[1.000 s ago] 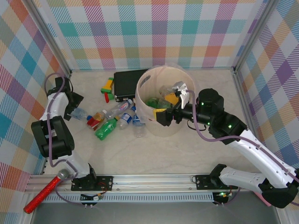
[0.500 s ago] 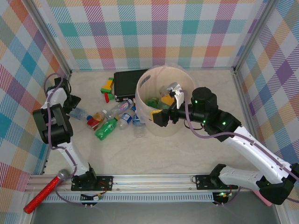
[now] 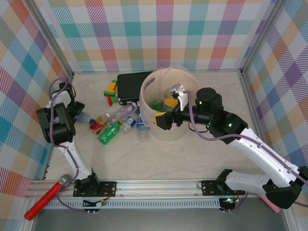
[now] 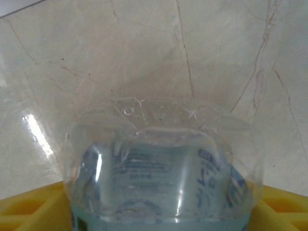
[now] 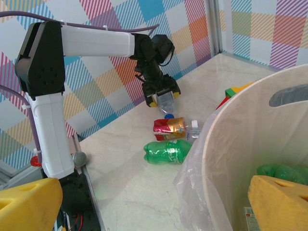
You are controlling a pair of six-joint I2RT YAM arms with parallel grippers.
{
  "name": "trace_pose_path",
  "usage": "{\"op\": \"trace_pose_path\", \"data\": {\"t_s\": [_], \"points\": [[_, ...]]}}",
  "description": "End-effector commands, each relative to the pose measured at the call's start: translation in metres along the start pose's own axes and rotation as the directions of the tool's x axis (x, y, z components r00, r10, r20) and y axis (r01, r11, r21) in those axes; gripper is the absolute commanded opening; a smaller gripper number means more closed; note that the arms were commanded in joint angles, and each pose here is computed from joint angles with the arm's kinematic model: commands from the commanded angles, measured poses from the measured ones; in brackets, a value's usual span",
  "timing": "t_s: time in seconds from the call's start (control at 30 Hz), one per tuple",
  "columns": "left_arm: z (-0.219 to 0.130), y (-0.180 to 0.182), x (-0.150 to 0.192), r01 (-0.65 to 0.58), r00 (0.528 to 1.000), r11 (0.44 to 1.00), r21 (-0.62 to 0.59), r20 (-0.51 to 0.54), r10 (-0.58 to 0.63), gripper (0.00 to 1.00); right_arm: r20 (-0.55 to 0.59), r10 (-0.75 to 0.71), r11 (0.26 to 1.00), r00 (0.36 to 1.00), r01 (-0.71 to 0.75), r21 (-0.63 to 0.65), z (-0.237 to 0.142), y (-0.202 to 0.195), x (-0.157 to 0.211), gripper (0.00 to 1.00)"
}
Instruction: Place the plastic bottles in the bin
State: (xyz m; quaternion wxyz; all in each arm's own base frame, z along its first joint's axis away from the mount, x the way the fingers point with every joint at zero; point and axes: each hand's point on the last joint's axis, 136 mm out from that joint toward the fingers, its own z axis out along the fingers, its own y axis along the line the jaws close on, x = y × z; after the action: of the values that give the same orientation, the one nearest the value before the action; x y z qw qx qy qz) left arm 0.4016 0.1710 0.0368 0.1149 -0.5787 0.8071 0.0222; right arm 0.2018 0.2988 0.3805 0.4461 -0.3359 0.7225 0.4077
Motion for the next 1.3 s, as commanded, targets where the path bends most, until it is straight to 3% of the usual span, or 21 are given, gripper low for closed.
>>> {"op": "trace_pose_path", "data": {"t_s": [0.0,0.13,0.4,0.6,0.8,1.07,1.27], "points": [[0.001,0.000,-0.002,0.024,1.000,0.999,0.020,-0.005,-0.024,0.65,0.026,-0.023,0.999,0.999,0.023,-0.021,-0.005,0.010,-0.014,0.99],[-0.014,0.000,-0.007,0.031,0.999,0.998,0.047,0.024,-0.032,0.52,0.029,-0.023,0.999,0.999,0.024,-0.023,-0.006,0.013,-0.015,0.99],[-0.080,-0.001,-0.021,0.047,0.989,0.986,0.157,0.131,-0.068,0.51,0.041,-0.023,1.000,0.999,0.023,0.001,-0.007,0.013,-0.015,0.99],[-0.137,-0.009,-0.021,0.041,0.978,0.952,0.304,0.183,-0.100,0.53,0.077,-0.019,0.997,0.997,0.013,0.078,-0.013,0.001,-0.018,0.99],[-0.206,-0.020,-0.010,-0.046,0.954,0.904,0.425,0.287,-0.087,0.53,0.112,-0.011,0.994,0.994,-0.001,0.110,-0.021,-0.003,-0.022,0.99],[-0.330,-0.047,0.030,-0.320,0.843,0.791,0.522,0.537,-0.013,0.54,0.147,-0.014,0.982,0.989,-0.015,0.190,-0.036,-0.014,-0.025,0.99],[-0.408,-0.073,0.083,-0.532,0.740,0.652,0.540,0.671,0.048,0.54,0.184,-0.020,0.963,0.983,-0.030,0.268,-0.048,-0.026,-0.025,0.99]]}}
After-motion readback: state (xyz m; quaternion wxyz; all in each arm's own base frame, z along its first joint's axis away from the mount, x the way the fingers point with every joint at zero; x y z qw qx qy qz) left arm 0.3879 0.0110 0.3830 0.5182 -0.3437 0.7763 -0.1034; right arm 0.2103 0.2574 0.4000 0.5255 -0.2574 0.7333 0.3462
